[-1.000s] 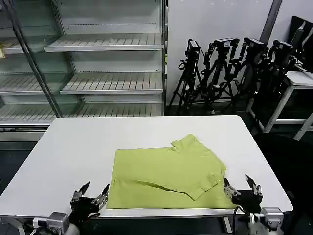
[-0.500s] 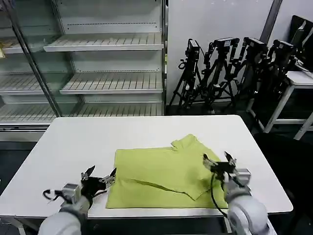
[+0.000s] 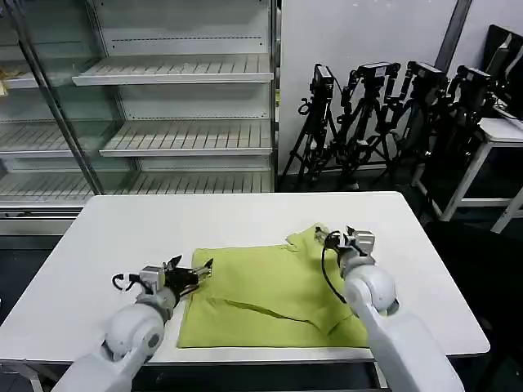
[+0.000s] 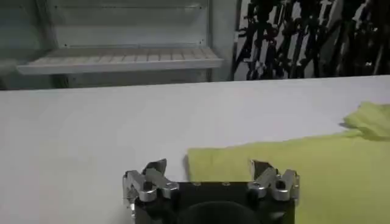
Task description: Fold and organize the clothes.
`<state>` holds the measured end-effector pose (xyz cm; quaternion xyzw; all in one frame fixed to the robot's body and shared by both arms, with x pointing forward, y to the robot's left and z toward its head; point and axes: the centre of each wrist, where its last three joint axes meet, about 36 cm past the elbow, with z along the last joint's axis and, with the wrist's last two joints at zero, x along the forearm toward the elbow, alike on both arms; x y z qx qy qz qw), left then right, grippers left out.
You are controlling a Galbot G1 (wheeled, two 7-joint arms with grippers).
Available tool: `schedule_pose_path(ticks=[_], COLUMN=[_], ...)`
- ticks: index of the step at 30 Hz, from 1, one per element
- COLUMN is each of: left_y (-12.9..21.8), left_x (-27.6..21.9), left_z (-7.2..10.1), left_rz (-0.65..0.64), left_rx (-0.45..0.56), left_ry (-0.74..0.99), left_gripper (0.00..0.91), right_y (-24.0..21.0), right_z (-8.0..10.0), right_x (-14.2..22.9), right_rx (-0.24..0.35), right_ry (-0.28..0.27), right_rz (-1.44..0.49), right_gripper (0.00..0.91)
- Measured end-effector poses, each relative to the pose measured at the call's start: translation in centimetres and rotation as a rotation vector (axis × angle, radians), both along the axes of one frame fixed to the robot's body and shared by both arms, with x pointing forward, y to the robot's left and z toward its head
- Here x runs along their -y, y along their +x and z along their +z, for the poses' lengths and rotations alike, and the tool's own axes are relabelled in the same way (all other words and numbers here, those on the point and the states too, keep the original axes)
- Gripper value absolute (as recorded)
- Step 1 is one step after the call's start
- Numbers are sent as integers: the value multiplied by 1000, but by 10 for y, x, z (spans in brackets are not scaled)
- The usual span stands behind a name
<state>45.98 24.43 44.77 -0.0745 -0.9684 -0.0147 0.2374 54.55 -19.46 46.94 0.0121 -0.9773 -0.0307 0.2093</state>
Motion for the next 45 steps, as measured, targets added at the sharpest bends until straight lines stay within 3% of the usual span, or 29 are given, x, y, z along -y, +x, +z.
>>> schedule_pose_path(ticks=[7, 8, 9, 10, 12, 33, 39, 45], left_y=[29, 32, 34, 36, 39, 27, 26, 22], left_x=[2, 2, 2, 2, 2, -3, -8, -14], left_z=[-4, -5, -6, -7, -8, -16, -11, -2], left_rz=[7, 8, 11, 12, 11, -11, -5, -10], left_rx=[-16, -19, -22, -25, -29, -57, -42, -19], left_ry=[5, 5, 6, 6, 6, -37, -65, -74], left_gripper=[897, 675, 202, 30, 30, 30, 30, 30], right_y=[26, 28, 31, 32, 35, 39, 32, 23], right_z=[-11, -13, -15, -17, -20, -36, -38, -36], right_x=[1, 1, 1, 1, 1, 7, 5, 2], right_rx=[-53, -61, -71, -80, -91, -126, -92, -21], right_ry=[2, 4, 7, 9, 11, 26, 14, 3], right_rz=[-21, -23, -25, -28, -30, -35, -20, -2], right_gripper=[907, 836, 453, 171, 0, 0, 0, 0])
